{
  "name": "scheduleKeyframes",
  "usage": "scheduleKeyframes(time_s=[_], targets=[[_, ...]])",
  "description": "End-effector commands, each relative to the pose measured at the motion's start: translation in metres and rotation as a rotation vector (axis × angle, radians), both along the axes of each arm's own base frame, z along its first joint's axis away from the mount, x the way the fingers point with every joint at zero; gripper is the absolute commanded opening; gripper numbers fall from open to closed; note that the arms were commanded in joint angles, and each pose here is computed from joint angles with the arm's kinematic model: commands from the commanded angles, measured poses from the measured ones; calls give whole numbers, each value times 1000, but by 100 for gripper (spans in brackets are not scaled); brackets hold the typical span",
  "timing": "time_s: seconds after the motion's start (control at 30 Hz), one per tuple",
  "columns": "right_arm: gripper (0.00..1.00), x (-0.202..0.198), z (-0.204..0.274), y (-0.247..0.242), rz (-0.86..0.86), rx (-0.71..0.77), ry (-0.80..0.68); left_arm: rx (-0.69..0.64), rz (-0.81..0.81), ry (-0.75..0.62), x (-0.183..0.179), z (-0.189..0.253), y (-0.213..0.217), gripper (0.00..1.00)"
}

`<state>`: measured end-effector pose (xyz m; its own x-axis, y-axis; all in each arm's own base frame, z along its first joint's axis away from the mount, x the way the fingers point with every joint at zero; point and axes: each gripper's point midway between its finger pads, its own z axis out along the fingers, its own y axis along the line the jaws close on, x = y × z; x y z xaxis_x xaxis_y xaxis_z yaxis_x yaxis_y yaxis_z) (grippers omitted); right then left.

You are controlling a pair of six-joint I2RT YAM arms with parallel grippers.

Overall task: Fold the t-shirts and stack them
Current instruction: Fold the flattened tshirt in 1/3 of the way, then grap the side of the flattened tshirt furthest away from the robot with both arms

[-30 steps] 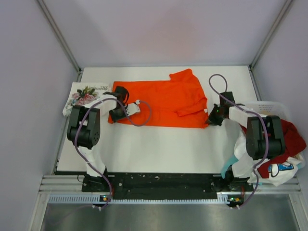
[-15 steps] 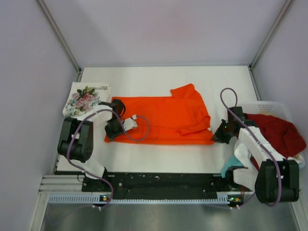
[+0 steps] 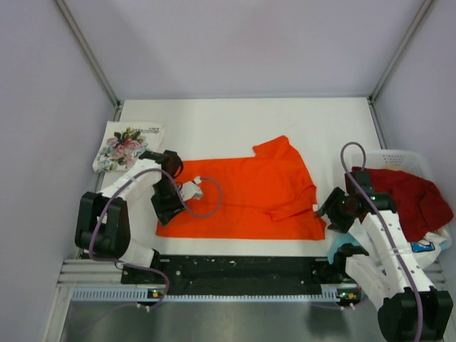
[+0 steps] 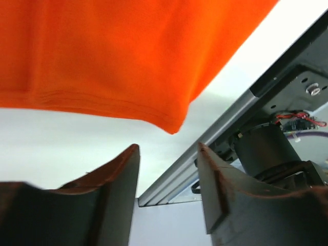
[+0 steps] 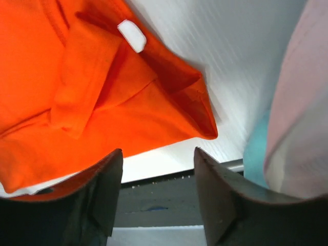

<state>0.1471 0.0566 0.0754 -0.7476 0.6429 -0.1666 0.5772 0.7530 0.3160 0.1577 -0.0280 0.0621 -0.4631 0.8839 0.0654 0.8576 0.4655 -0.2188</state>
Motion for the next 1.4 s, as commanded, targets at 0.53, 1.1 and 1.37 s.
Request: scheduleKeyframes(time_s=[0.53,1.1,1.37], targets=[[65,324,93,46,465,61,-467,-173,238,-400,281,35,1,59],[55,378,-41,94,570,81,-289,-217,162,-269,287,-36,7,66],[21,362,-39,120,650,161,-287,-207,159,-221,278,-46,8,56]])
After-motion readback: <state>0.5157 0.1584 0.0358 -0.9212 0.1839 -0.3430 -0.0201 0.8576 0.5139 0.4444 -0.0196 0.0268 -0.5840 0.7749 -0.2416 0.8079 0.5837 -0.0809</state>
